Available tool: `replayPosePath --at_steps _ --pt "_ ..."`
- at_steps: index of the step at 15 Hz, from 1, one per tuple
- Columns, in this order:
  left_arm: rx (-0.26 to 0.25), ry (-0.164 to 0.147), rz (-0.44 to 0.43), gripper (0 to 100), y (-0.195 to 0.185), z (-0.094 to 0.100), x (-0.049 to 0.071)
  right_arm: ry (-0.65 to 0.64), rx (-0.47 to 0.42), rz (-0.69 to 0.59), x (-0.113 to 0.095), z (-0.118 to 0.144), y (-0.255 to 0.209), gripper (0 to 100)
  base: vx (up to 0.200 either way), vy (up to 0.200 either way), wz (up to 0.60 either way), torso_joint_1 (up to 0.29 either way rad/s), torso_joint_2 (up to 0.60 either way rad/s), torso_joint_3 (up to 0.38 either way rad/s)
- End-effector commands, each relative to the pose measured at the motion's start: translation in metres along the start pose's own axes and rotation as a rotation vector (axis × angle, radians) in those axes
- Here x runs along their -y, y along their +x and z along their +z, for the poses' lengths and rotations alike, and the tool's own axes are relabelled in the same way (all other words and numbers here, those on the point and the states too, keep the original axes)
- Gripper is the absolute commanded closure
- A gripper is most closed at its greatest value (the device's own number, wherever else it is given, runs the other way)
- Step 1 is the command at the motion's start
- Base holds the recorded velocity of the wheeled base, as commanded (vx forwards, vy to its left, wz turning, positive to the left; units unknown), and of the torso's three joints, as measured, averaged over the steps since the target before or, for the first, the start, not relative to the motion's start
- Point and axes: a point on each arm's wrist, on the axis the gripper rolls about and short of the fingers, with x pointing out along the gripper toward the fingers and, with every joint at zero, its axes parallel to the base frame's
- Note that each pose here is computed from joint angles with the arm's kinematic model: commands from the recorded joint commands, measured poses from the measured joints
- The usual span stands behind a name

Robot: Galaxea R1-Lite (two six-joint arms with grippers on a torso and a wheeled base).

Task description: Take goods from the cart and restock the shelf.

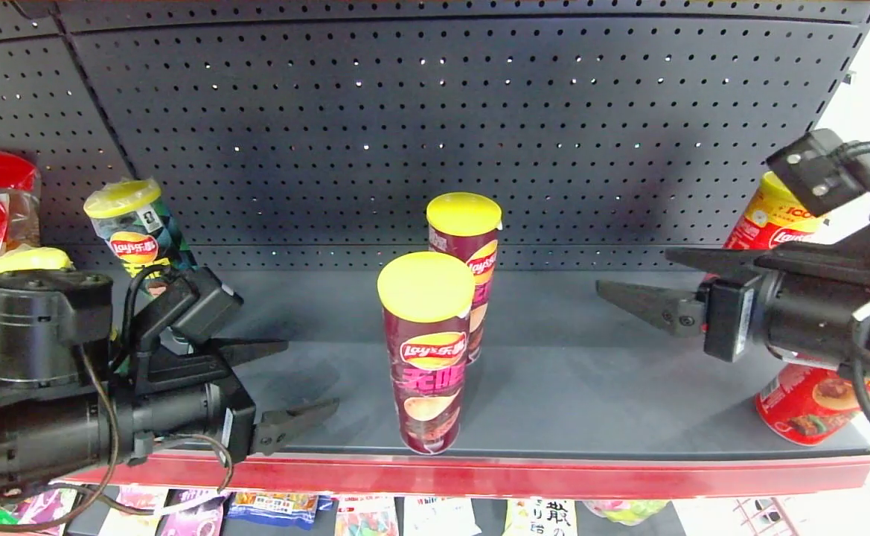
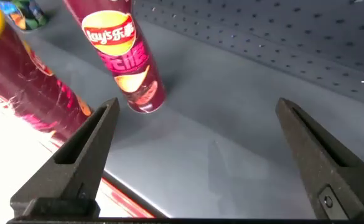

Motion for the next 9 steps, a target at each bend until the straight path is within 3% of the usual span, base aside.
replayPosePath --at_steps 1,9 --pt "-0.062 -0.012 -0.008 0 0.017 -0.008 0.0 0.005 0.045 -0.014 0.004 -0.003 -0.027 0 0.0 0.0 0.0 0.0 0.0 0.0" --pt "-0.12 0.0 -0.04 0 0.045 -0.006 0.005 0.019 0.088 -0.06 0.013 -0.013 -0.056 0 0.0 0.0 0.0 0.0 0.0 0.0"
